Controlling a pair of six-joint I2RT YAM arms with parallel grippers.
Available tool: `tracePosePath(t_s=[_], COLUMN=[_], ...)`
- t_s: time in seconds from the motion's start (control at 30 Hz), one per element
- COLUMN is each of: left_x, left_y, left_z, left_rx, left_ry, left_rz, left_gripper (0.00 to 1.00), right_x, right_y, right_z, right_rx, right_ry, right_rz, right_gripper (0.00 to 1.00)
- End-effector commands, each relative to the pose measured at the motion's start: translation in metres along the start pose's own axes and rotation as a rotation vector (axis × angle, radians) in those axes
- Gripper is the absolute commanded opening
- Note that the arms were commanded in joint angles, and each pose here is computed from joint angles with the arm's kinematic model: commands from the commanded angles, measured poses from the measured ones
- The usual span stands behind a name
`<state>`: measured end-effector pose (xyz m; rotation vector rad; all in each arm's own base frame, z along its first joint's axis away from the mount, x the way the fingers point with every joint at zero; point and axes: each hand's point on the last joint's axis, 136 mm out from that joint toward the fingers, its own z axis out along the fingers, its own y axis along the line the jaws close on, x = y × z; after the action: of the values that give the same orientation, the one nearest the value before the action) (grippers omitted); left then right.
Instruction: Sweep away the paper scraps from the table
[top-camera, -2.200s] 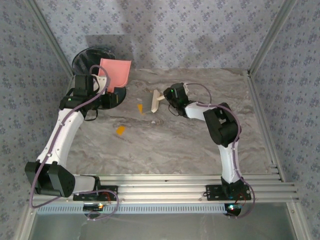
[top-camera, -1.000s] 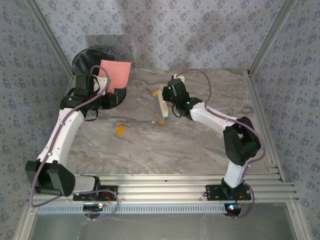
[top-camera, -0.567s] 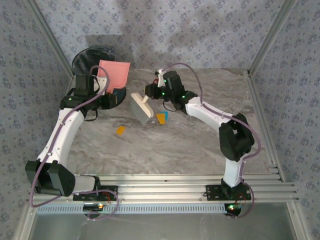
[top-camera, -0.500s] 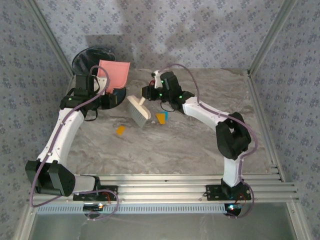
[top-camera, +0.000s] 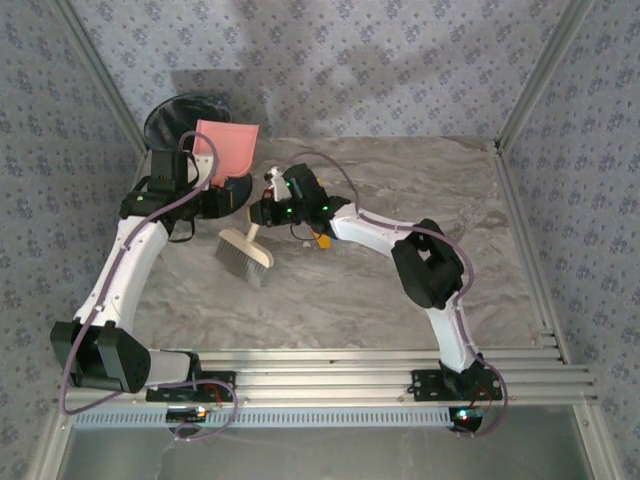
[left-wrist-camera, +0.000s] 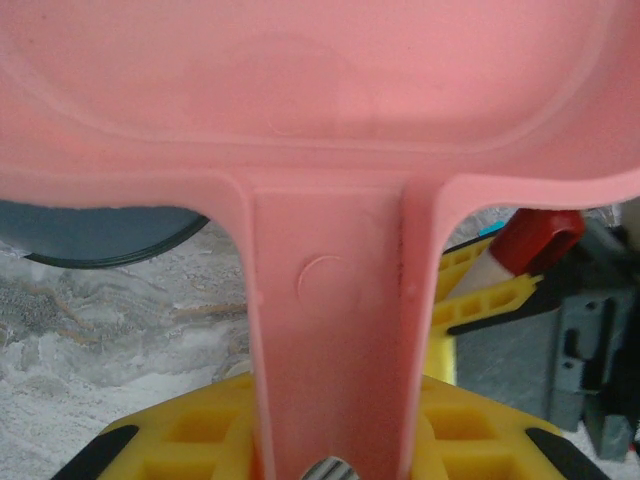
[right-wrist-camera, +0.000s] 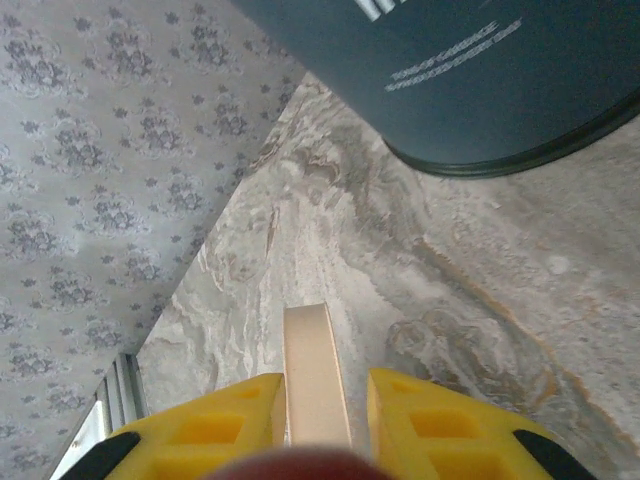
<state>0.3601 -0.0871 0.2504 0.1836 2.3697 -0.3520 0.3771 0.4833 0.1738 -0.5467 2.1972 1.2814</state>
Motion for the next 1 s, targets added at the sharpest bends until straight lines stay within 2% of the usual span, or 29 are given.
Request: tracePosePath(t_s=[0.0,0.2,0.4,0.97], left_x=[-0.005,-0.004,-0.003,0.000], left_y=[-0.001,-0.001,-0.001,-0.002], left_z=[-0.002,-0.001,0.000,0.004], left_rx=[-0.006,-0.004,-0.002,0.006], left_ry=[-0.016,-0.009,-0.003,0.019], left_rz=[0.023,0.025,0.024,0.027], left_gripper=[0.00,0.00,0.00,0.00], right_x=[-0.004,0.001,0.002,-0.029], right_y=[0.020,0.004,-0.027,-0.120], right_z=[0.013,0.020,0.010,-0.087], right_rx=[-0.073,-0.032,0.049,0.380], right_ry=[-0.005,0.008,0.006,-0.149], right_rz=[-0.009,-0.009,-0.003,0.045], right_gripper=[0.00,0.00,0.00,0.00])
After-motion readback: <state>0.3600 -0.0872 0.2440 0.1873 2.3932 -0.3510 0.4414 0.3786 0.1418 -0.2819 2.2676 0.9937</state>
